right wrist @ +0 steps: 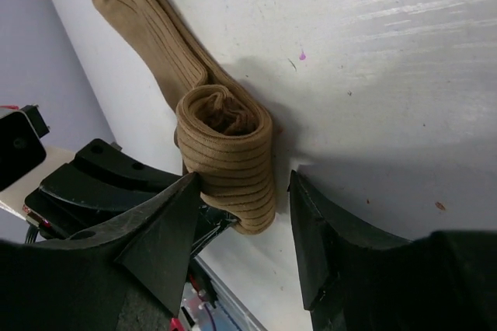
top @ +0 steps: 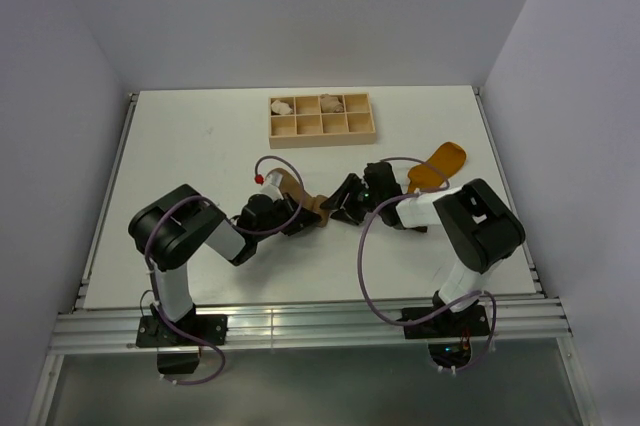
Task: Roll the socks
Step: Roll the sock at the center of the board.
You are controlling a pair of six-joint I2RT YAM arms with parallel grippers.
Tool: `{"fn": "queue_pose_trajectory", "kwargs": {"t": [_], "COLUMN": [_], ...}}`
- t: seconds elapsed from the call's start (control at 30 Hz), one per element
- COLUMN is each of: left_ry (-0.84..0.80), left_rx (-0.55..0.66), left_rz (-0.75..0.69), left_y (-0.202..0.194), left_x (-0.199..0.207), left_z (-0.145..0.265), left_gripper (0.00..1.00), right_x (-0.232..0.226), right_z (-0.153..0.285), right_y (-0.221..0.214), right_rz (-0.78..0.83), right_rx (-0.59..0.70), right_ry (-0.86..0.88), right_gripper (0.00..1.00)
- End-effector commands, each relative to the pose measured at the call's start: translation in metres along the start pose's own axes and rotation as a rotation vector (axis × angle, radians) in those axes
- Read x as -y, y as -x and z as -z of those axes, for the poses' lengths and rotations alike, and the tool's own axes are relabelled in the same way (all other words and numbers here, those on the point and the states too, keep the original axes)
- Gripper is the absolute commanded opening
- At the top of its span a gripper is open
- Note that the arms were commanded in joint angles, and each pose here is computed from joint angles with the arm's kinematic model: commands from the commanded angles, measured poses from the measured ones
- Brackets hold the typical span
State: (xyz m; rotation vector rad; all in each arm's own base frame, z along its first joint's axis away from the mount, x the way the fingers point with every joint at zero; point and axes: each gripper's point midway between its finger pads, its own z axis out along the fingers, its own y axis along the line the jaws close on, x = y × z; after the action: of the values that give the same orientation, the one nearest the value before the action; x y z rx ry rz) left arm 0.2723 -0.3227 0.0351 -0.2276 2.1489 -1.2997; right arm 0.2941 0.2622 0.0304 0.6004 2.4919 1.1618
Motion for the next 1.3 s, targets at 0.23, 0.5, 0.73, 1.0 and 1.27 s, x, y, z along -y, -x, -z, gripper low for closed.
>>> {"fn": "queue_pose_trajectory", "kwargs": {"t": [0.23, 0.5, 0.73, 1.0, 1.27], "left_ry": [0.026, 0.061, 0.156, 0.265, 0.262], "left_rx": [-0.066, -0.030, 0.057, 0.147, 0.166], "left_rz": [0.021, -0.015, -0.149, -0.458, -0.572], "left_y": [-0.017, -0.007, 0.015, 0.015, -0.002], "left_x": [-0.015, -0.013, -0.003, 0.032, 0.048], "left_z": [0.002, 0.005, 0.014, 0.012, -0.006], "left_gripper": [0.00, 0.27, 0.46, 0.48, 0.47], "right_x": [-0.012, 0.002, -0.002, 0.013, 0.026], "right_z": [-0.013, -0.004, 0.022, 0.028, 0.019], "right_y": [-0.004, 0.000, 0.037, 0.040, 0.026], "right_rz": [0.019, 0.118, 0.248, 0.316, 0.350], "right_rx": [-0.025, -0.033, 0.050, 0.004, -0.053], "right_ry": [0.108, -0.044, -0.325, -0.522, -0.631], "right_gripper": [0.29, 0.00, 0.00, 0.00, 0.00]}}
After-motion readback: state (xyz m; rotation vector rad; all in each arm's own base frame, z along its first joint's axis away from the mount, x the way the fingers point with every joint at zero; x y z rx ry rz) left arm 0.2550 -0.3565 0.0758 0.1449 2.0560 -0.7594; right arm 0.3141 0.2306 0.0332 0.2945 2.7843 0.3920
